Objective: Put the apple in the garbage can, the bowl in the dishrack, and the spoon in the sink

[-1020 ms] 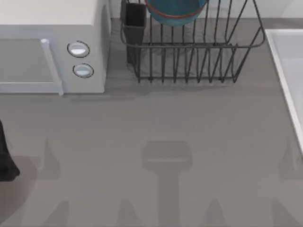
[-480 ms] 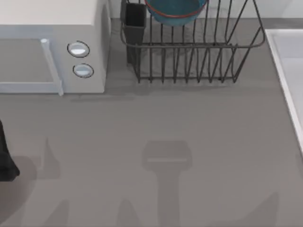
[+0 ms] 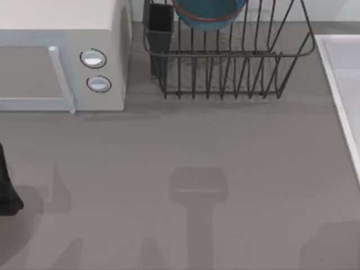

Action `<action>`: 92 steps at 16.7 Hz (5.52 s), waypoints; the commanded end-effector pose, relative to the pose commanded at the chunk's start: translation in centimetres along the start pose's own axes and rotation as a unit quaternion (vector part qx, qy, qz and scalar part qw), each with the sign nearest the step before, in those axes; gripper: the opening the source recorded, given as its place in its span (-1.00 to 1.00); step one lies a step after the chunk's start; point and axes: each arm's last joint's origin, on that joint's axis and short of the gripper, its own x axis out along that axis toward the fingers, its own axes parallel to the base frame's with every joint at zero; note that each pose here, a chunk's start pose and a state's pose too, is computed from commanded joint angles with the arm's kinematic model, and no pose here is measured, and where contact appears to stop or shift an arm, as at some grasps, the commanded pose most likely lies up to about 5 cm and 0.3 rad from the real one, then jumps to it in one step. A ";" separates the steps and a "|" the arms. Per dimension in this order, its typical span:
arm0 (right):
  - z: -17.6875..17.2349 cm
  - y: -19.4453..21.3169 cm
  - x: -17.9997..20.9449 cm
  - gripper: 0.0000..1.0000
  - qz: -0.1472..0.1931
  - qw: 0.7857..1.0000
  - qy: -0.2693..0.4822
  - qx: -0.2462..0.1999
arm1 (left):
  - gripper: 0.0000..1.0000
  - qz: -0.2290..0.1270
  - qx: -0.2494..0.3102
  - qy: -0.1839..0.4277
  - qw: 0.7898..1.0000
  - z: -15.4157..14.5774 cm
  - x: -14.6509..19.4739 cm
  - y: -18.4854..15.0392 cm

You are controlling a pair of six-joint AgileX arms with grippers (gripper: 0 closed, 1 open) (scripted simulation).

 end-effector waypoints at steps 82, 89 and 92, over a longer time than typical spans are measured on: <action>23.7 -7.0 1.4 -1.00 0.077 0.991 0.105 -0.004 | 1.00 0.000 0.000 0.000 1.000 0.0 0.0 0.0; 29.8 -3.0 4.7 -1.00 0.065 0.995 0.081 0.000 | 1.00 0.000 0.000 0.000 1.000 0.0 0.0 0.0; 30.6 -1.8 5.4 -1.00 0.062 0.995 0.073 0.001 | 1.00 0.000 0.000 0.000 1.000 0.0 0.0 0.0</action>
